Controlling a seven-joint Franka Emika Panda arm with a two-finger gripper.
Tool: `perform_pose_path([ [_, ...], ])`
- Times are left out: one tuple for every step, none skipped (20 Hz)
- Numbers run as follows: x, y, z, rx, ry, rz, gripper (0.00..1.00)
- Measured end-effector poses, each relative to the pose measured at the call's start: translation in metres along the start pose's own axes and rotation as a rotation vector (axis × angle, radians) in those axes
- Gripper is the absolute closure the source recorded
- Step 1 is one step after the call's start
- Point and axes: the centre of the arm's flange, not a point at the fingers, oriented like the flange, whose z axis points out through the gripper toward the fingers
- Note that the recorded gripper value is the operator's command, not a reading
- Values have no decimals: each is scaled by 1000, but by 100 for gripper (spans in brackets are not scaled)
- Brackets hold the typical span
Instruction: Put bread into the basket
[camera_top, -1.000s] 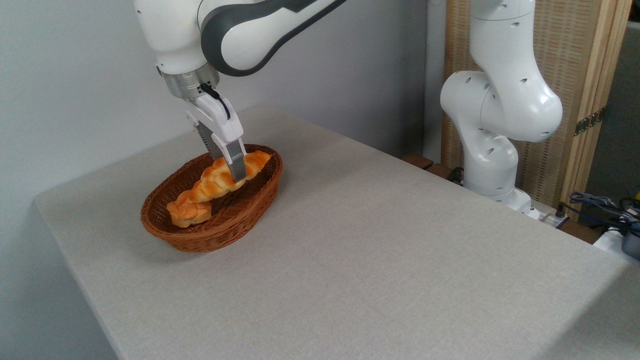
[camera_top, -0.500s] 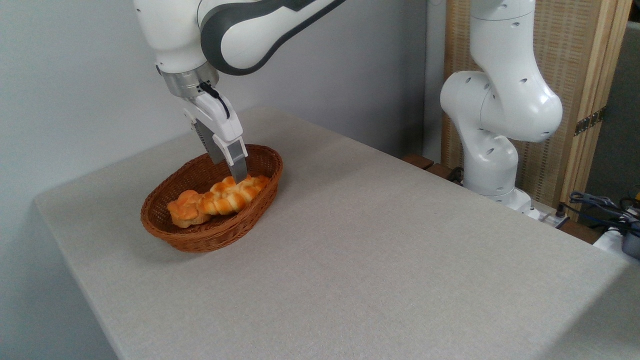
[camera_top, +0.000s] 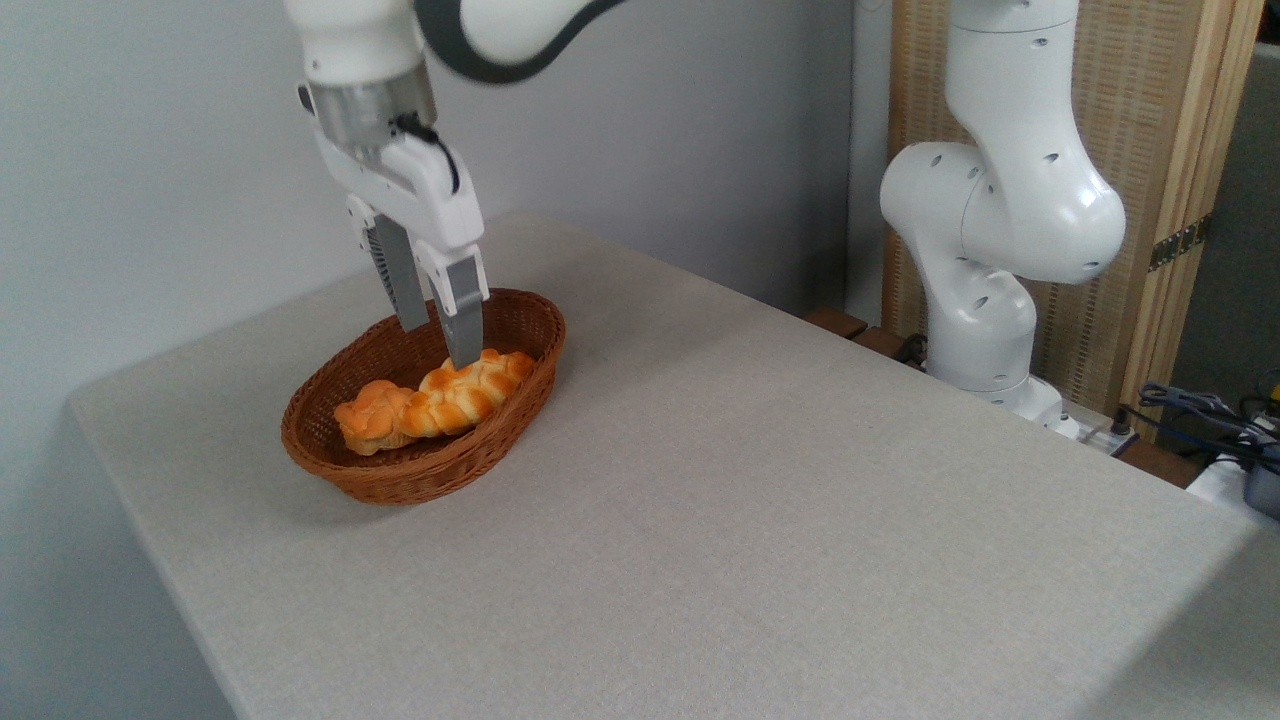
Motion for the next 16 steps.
perform_pose_path([
  [-10, -14, -14, 17, -2, 12, 0],
  [-23, -31, -29, 32, -2, 32, 0],
  [-39, -50, -45, 43, 3, 55, 0],
  [-55, -68, -58, 48, 5, 75, 0],
  [-72, -85, -68, 50, 3, 91, 0],
  [-86, -97, -76, 49, 1, 96, 0],
  [-97, -107, -82, 50, 1, 92, 0],
  [-106, -115, -88, 51, 4, 83, 0],
  [-111, -120, -92, 49, 7, 75, 0],
  [-114, -121, -95, 45, 7, 69, 0],
  [-114, -120, -96, 41, 5, 69, 0],
  [-113, -118, -95, 33, -2, 73, 0],
  [-112, -116, -94, 25, -10, 78, 0],
  [-111, -114, -92, 19, -16, 82, 0],
  [-110, -113, -91, 16, -19, 85, 0],
  [-108, -112, -89, 14, -21, 87, 0],
])
